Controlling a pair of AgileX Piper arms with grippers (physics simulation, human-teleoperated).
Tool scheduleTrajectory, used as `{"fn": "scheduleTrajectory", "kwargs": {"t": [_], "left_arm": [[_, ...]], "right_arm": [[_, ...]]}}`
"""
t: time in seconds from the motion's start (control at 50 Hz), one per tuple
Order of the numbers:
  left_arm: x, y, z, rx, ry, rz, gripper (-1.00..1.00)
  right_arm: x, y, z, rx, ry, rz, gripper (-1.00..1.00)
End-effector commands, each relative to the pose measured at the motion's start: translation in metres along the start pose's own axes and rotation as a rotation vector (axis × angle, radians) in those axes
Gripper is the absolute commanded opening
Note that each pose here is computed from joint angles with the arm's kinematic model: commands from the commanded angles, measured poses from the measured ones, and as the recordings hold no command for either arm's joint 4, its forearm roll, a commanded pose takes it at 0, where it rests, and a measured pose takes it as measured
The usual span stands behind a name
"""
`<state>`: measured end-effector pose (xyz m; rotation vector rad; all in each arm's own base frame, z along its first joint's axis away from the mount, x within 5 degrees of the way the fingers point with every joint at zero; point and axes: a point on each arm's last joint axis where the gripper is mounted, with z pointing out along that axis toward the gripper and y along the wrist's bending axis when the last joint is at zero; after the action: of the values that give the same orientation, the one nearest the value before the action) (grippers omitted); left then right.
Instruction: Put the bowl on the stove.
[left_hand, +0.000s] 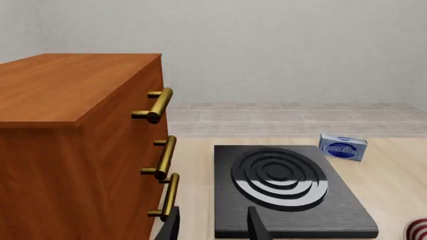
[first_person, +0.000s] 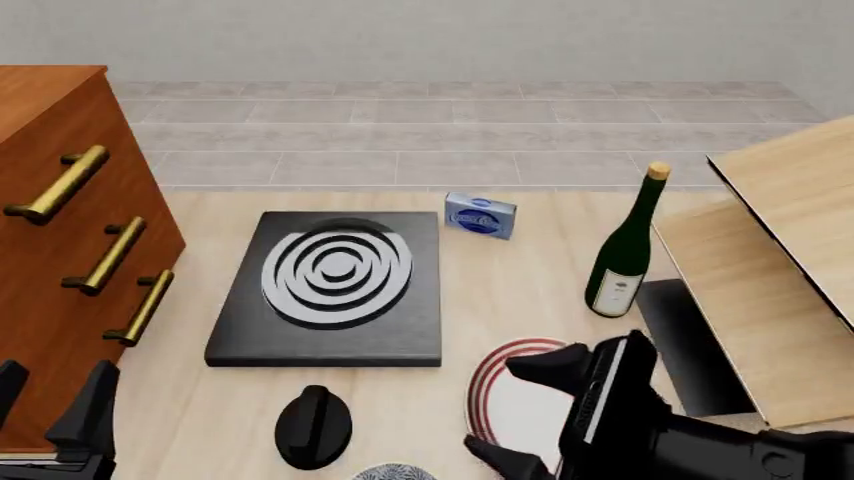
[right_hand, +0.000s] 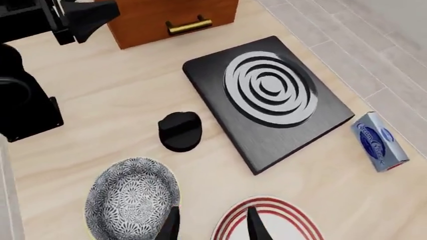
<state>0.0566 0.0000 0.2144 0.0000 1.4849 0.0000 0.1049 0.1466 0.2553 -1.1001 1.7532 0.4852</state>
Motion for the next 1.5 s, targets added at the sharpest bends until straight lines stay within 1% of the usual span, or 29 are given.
{"fn": "scheduleTrajectory", "kwargs": {"t": [0.02,0.08,0.16,0.22,0.28,0.46,0.52,0.54,0.6,0.64,0.66,0.68,0.78,1.0,1.08,1.5], "left_arm": [[0.000,0.000,0.000,0.000,0.000,0.000,1.00],[0.000,0.000,0.000,0.000,0.000,0.000,1.00],[0.000,0.000,0.000,0.000,0.000,0.000,1.00],[0.000,0.000,0.000,0.000,0.000,0.000,1.00],[0.000,0.000,0.000,0.000,0.000,0.000,1.00],[0.000,0.000,0.000,0.000,0.000,0.000,1.00],[0.000,0.000,0.000,0.000,0.000,0.000,1.00],[0.000,0.000,0.000,0.000,0.000,0.000,1.00],[0.000,0.000,0.000,0.000,0.000,0.000,1.00],[0.000,0.000,0.000,0.000,0.000,0.000,1.00],[0.000,0.000,0.000,0.000,0.000,0.000,1.00],[0.000,0.000,0.000,0.000,0.000,0.000,1.00],[0.000,0.000,0.000,0.000,0.000,0.000,1.00],[0.000,0.000,0.000,0.000,0.000,0.000,1.00],[0.000,0.000,0.000,0.000,0.000,0.000,1.00],[0.000,0.000,0.000,0.000,0.000,0.000,1.00]], "right_arm": [[-0.006,0.016,0.027,-0.077,0.023,-0.037,1.00],[-0.007,0.019,0.035,-0.088,0.031,-0.047,1.00],[-0.009,0.024,0.041,-0.110,0.034,-0.047,1.00],[-0.009,0.031,0.052,-0.133,0.049,-0.059,1.00],[-0.008,0.037,0.058,-0.153,0.060,-0.055,1.00],[-0.003,0.054,0.075,-0.203,0.098,-0.027,1.00],[0.001,0.057,0.080,-0.206,0.113,-0.022,1.00],[0.002,0.058,0.081,-0.209,0.118,-0.004,1.00],[0.006,0.058,0.085,-0.205,0.130,-0.009,1.00],[0.008,0.059,0.086,-0.207,0.133,0.004,1.00],[0.012,0.058,0.091,-0.201,0.158,-0.001,1.00],[0.011,0.058,0.089,-0.202,0.144,0.000,1.00],[0.019,0.052,0.093,-0.181,0.164,0.007,1.00],[0.025,0.049,0.098,-0.168,0.180,0.022,1.00],[0.031,0.047,0.101,-0.158,0.193,0.026,1.00],[0.053,0.051,0.118,-0.153,0.226,0.080,1.00]]}}
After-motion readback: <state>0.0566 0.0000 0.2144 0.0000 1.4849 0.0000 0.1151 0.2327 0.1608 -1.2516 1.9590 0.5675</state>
